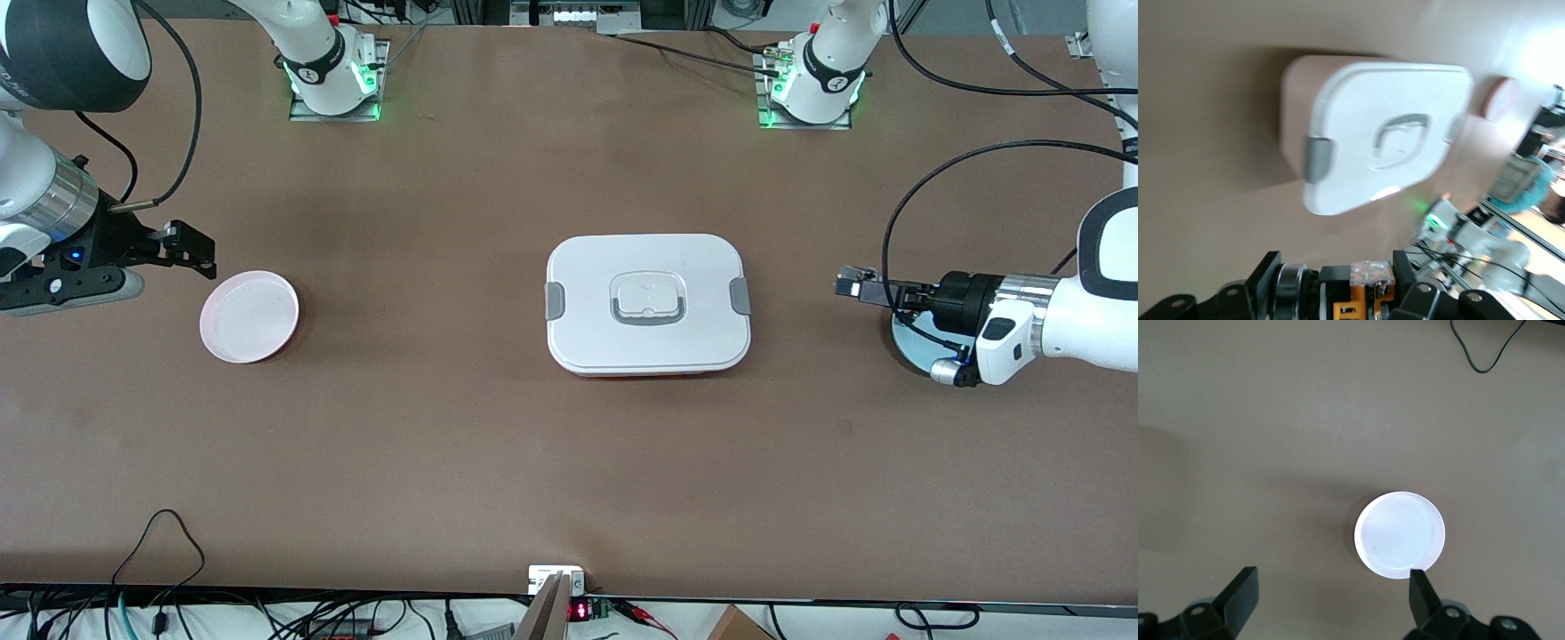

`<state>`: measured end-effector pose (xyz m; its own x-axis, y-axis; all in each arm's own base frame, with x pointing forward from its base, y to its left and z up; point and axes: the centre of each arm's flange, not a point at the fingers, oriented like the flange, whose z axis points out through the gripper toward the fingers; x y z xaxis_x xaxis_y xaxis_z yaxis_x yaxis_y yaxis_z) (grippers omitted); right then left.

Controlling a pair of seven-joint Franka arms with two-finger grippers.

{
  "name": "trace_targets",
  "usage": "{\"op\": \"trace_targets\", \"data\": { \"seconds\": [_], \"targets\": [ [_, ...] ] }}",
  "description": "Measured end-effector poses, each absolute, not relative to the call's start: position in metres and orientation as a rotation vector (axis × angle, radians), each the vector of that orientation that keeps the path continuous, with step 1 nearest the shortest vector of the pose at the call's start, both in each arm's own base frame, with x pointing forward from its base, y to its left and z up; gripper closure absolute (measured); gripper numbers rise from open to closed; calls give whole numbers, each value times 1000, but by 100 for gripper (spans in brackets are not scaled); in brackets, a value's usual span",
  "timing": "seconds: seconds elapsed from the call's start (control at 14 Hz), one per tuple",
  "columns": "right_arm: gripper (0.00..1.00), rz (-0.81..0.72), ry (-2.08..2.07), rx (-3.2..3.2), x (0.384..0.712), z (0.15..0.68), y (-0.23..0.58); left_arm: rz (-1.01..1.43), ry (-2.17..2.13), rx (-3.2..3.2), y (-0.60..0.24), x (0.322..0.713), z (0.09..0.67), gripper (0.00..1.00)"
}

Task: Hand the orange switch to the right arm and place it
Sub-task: 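Lift the orange switch with the left gripper and carry it over the box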

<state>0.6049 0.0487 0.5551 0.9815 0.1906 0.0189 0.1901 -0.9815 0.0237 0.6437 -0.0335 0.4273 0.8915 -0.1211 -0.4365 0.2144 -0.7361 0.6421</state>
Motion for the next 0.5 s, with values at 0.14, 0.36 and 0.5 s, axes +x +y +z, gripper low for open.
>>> {"op": "trace_targets", "data": {
  "seconds": [0.14, 0.36, 0.5],
  "targets": [
    [0, 33, 298, 3105, 605, 555, 49, -586, 17, 2255, -57, 643, 438, 28],
    [0, 33, 297, 3105, 605, 555, 48, -497, -157, 2126, -88, 642, 458, 28],
    [0, 34, 297, 3105, 605, 555, 48, -355, -322, 2079, -100, 647, 470, 28]
  ]
}}
